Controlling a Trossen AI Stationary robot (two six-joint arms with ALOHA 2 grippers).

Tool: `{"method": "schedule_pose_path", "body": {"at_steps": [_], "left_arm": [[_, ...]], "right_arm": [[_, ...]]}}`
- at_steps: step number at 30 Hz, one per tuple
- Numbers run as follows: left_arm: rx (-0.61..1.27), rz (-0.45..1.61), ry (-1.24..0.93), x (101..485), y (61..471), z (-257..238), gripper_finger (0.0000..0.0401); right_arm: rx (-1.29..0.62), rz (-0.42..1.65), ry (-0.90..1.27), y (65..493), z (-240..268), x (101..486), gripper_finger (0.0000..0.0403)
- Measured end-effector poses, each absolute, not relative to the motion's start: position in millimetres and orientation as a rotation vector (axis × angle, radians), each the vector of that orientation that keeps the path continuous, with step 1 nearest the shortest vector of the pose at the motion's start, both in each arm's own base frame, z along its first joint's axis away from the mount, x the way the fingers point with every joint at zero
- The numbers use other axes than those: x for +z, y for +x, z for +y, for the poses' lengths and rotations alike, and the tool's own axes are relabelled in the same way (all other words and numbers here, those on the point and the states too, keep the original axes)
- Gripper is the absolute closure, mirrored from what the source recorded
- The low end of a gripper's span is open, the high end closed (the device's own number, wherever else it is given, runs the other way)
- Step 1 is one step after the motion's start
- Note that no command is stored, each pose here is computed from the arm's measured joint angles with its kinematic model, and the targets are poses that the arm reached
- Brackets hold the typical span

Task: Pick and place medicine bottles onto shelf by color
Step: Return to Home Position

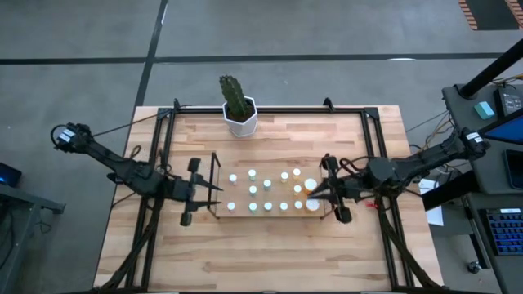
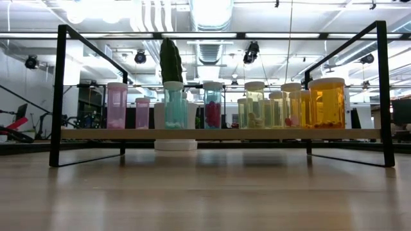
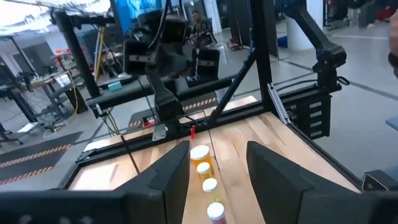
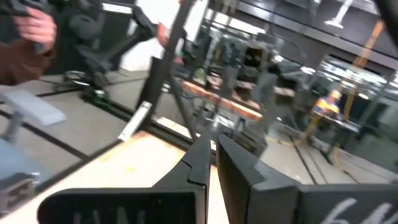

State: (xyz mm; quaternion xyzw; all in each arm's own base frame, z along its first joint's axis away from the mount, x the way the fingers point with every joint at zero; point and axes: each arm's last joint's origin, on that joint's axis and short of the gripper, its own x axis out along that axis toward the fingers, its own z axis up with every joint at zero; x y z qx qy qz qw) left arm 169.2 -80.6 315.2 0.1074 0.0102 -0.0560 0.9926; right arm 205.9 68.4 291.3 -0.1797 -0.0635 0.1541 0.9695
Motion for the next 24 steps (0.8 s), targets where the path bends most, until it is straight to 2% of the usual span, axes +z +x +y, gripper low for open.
{"method": "schedule_pose_path", "body": {"at_steps": [13,24], "left_arm": [[-0.062,-0.094,0.183,305,124,-55,0.0258],[-0.012,-0.082,0.206,271,115,-48,0.0258]], "right_arm": [[0.294,-0.167,-0.391,192,45,288,0.0385],[0.242,-0.258,-0.346,171,34,261,0.0385]]}}
